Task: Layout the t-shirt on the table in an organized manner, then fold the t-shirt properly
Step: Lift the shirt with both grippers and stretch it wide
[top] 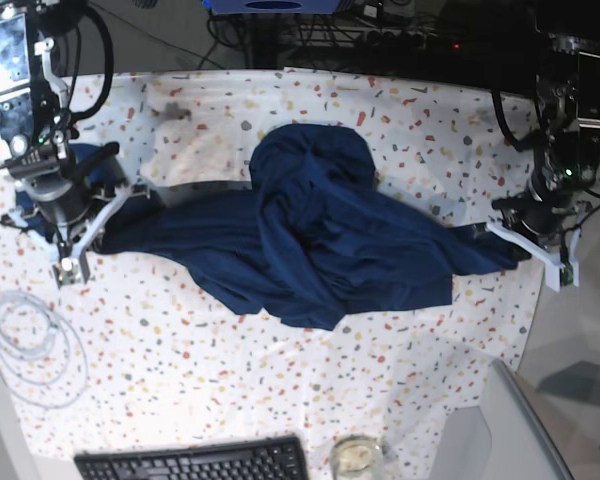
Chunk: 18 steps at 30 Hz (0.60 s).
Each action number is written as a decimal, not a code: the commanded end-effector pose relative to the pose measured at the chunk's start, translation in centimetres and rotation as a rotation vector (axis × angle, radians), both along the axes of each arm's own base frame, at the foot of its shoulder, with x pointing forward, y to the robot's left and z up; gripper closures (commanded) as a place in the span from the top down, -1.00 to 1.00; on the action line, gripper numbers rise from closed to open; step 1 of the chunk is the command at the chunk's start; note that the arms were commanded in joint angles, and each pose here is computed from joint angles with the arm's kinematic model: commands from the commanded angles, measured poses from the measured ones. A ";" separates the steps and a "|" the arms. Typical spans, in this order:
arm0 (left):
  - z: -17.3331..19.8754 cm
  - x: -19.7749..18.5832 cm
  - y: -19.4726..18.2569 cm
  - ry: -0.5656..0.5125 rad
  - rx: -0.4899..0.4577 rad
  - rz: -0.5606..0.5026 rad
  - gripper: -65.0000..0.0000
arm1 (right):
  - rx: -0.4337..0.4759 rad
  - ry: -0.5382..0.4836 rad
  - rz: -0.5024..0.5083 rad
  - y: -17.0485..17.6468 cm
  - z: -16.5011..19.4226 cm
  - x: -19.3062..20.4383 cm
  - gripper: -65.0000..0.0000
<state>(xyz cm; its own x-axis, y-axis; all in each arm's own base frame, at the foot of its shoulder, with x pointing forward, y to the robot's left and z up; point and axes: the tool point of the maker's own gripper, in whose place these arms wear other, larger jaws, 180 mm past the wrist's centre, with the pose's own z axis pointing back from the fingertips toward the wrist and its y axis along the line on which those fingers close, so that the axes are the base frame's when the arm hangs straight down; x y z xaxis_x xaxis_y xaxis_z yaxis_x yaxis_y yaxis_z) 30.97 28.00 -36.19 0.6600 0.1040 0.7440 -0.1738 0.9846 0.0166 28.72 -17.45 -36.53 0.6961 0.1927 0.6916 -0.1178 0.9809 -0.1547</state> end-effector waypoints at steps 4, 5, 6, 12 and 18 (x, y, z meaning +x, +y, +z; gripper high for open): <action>5.7 4.4 -1.1 -0.138 0.006 -0.067 -1.00 | -0.022 -0.105 -0.009 -0.6 4.1 4.0 -1.00; 6.4 5.1 -1.4 -0.152 0.004 -0.075 -1.00 | -0.024 -0.116 -0.013 -0.7 4.8 4.8 -1.00; 7.2 5.8 -1.4 -0.167 0.001 -0.076 -1.00 | -0.026 -0.129 -0.017 -0.7 5.6 5.5 -1.00; 12.7 10.0 -2.6 -0.294 -0.033 -0.077 -1.00 | -0.060 -0.229 -0.030 -1.9 10.7 9.4 -1.00; 16.0 12.7 -2.1 -0.366 -0.048 -0.060 -1.00 | -0.113 -0.305 -0.037 -3.6 13.9 11.3 -1.00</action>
<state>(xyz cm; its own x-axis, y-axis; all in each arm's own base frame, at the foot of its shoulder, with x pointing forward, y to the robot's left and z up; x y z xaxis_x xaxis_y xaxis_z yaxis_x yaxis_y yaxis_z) 43.11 25.31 -22.40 0.4168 0.1260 0.9002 -0.0989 0.9907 -0.0929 39.39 -20.48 -24.28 0.5114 0.2437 0.8240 -0.0356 0.9641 -0.2631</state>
